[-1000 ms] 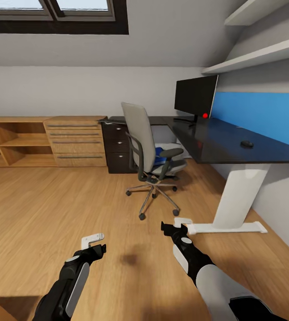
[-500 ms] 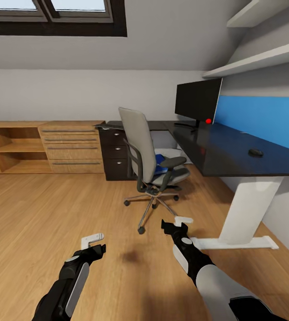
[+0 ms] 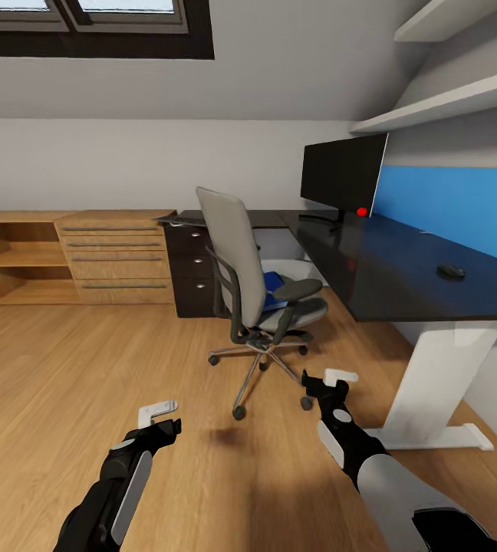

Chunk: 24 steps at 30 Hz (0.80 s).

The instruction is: In the bedroom, organize the workspace by keeping the computer under the desk, ensuring the monitor is on the desk, placing the keyboard on the desk next to the monitor, placing the mouse on the desk next to the keyboard, moving the folder from the swivel chair onto the desk next to the mouse, stacking the notebook on top of the folder with the pen on top of the notebook, and positioning the swivel chair next to the desk.

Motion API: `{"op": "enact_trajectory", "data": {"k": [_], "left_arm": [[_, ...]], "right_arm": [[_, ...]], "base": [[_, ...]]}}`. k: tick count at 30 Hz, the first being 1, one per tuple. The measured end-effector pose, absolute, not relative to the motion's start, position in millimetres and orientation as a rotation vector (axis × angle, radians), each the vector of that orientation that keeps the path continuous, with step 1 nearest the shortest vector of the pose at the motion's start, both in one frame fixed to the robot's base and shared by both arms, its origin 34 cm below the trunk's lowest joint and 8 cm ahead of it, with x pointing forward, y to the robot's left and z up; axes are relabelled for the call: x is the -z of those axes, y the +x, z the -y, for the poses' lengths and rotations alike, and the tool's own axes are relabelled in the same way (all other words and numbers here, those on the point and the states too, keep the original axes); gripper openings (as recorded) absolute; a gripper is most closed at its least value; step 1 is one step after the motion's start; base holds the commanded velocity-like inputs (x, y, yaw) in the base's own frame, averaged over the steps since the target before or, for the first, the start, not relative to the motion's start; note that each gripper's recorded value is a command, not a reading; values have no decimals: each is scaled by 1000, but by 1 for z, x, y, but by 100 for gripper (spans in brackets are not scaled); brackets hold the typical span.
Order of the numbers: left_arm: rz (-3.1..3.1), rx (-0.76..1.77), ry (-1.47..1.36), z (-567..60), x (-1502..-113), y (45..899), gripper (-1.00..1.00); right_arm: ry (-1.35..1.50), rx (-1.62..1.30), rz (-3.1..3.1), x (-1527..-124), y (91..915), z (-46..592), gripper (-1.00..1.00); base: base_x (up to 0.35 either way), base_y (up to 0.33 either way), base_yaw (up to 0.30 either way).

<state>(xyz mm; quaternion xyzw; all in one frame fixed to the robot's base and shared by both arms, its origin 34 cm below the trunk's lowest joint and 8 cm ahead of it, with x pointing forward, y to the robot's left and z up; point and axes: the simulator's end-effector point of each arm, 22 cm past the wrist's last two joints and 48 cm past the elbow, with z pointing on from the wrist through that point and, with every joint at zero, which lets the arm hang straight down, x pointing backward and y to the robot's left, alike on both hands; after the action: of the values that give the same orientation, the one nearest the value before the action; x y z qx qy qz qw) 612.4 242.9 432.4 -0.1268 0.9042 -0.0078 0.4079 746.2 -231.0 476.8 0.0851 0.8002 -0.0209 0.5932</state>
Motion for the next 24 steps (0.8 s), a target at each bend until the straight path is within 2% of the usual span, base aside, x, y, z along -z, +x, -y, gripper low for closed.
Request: {"op": "enact_trajectory", "data": {"k": [8,13,24], "left_arm": [[-2256,23,-321,-244,-441,616,100],[-2245,24,-322,-245,-446,618,100],[-2254,15,-321,-246,-443,617,100]], "right_arm": [[202,108,-1902,-468,745,267,100],[212,144,-1917,-472,753,290,100],[198,139,-1814,-488,757,287,100]], "base": [[25,-3,0],[236,0,0],[196,0,0]]}}
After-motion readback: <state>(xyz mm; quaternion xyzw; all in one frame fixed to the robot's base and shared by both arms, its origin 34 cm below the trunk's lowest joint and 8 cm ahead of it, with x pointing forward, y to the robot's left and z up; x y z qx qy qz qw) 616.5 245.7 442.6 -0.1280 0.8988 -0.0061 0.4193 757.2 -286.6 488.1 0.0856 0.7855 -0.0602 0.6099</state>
